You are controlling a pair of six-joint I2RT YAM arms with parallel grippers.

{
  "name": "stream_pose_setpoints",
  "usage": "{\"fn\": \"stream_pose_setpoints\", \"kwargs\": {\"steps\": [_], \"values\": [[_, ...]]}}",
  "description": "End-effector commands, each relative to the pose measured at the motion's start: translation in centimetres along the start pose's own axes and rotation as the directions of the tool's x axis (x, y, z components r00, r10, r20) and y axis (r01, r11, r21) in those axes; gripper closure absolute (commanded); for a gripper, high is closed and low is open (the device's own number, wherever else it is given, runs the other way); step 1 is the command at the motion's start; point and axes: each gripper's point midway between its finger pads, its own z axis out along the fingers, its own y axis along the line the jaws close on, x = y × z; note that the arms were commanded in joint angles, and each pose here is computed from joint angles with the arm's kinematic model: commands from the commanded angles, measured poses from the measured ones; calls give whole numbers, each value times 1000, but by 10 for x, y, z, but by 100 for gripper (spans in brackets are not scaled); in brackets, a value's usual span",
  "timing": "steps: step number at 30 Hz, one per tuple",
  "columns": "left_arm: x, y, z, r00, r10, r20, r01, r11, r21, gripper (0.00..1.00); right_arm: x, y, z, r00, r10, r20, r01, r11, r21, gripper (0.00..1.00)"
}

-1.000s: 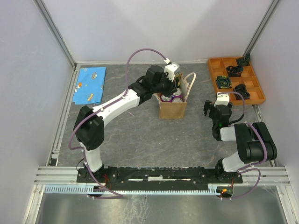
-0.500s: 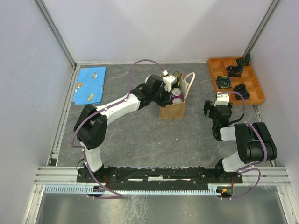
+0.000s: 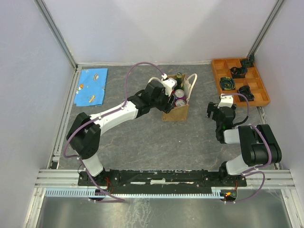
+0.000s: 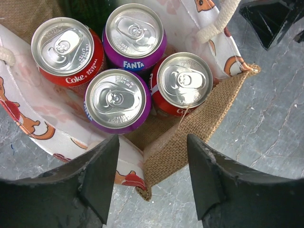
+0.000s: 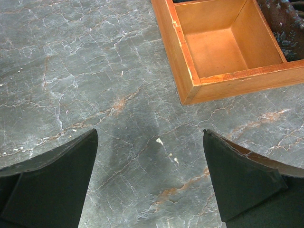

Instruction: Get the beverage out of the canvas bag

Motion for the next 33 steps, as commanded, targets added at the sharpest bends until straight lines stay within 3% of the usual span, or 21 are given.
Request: {"fn": "stream_pose_setpoints", "kwargs": {"steps": [1,4,7,10,19,29,33], "values": [[20,1,6,997,24,-69,-27,999,-44,28,-22,2,5,998,10,60,-10,1000,-8,1],[18,2,8,997,29,-67,-33,998,-56,17,-22,2,5,998,11,60,-11,1000,-7,1],[19,3,12,996,42,-73,-47,997,-69,14,-22,2,5,998,11,60,-11,1000,-7,1],[14,5,16,997,47,-69,-52,995,-83,0,-22,2,5,998,11,60,-10,1000,-7,1],[-3,19,31,995,43,-85,-57,984,-170,1,-22,2,5,998,12,60,-11,1000,-6,1],[-27,-4,26,996,87,-31,-89,995,-46,6,-22,2,5,998,11,60,-10,1000,-7,1],[-39,-18,19,988,154,-2,-154,988,-7,3,-22,2,5,998,11,60,-11,1000,-7,1]]}}
